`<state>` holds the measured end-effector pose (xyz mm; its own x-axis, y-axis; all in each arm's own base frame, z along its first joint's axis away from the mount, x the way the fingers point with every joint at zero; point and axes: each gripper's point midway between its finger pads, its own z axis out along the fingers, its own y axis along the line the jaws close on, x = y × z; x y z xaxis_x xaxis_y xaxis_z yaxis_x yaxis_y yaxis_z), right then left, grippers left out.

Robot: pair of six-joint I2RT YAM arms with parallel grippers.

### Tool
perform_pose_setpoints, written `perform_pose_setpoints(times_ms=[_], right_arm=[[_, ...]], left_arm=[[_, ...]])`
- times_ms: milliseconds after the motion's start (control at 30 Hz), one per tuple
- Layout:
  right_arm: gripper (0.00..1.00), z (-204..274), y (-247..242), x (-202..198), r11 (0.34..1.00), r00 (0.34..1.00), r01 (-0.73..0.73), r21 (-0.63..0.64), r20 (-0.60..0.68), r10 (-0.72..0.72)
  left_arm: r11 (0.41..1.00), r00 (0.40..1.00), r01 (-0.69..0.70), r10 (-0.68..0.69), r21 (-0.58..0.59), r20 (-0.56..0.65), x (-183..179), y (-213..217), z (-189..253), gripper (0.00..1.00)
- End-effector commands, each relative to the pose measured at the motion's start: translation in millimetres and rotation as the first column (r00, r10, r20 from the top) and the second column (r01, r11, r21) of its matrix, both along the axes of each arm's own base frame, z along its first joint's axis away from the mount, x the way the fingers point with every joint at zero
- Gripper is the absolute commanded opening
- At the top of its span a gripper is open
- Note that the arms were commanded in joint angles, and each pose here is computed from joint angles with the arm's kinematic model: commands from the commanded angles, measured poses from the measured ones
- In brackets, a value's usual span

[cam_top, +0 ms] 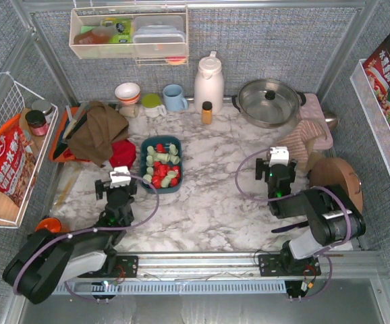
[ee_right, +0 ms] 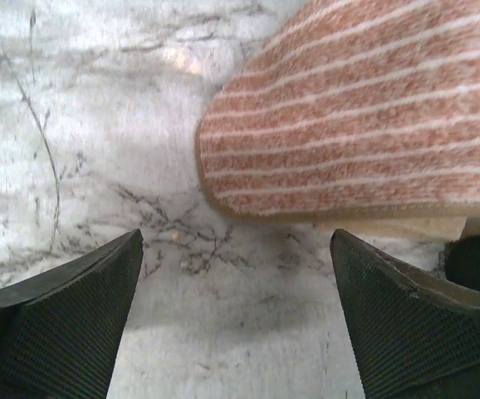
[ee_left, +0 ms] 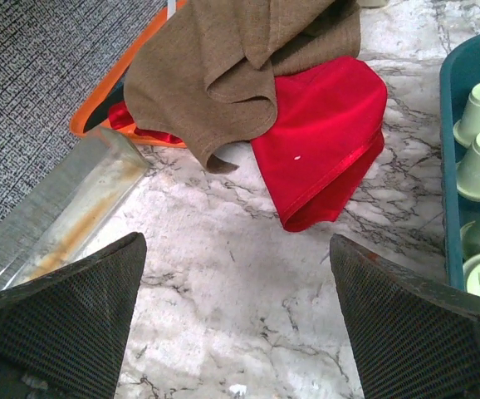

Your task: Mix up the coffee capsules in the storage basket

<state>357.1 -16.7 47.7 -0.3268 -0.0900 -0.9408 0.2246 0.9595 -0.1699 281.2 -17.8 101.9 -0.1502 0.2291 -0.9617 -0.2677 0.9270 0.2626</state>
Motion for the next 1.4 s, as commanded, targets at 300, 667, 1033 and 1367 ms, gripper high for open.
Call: perform_pose_setpoints(times_ms=[300,667,1033,1367], right_arm=[[0.99,10.3,6.6,12.4,0.998,0.999,-0.035,0.046,0.032,0.033],[0.99,10.3,6.5,13.3,0.998,0.999,-0.036,0.048,0.028,0.035],[0.99,10.5,6.5,13.4,0.998,0.999,-0.037,0.049,0.028,0.036],[0.99,7.9,2.6,17.1,0.998,1.000,-0.020,0.067,0.000,0.020]], left_arm=[[1.000,0.997,0.003,0.000,-0.028,0.076,44.7,7.8,15.0,1.00],[0.987,0.981,0.086,-0.061,-0.133,0.182,48.9,29.8,26.1,1.00],[0.975,0.982,0.125,-0.096,-0.184,0.160,68.8,47.6,4.5,0.99],[0.951,0.991,-0.034,0.072,-0.308,0.116,87.4,84.8,-6.3,0.99]])
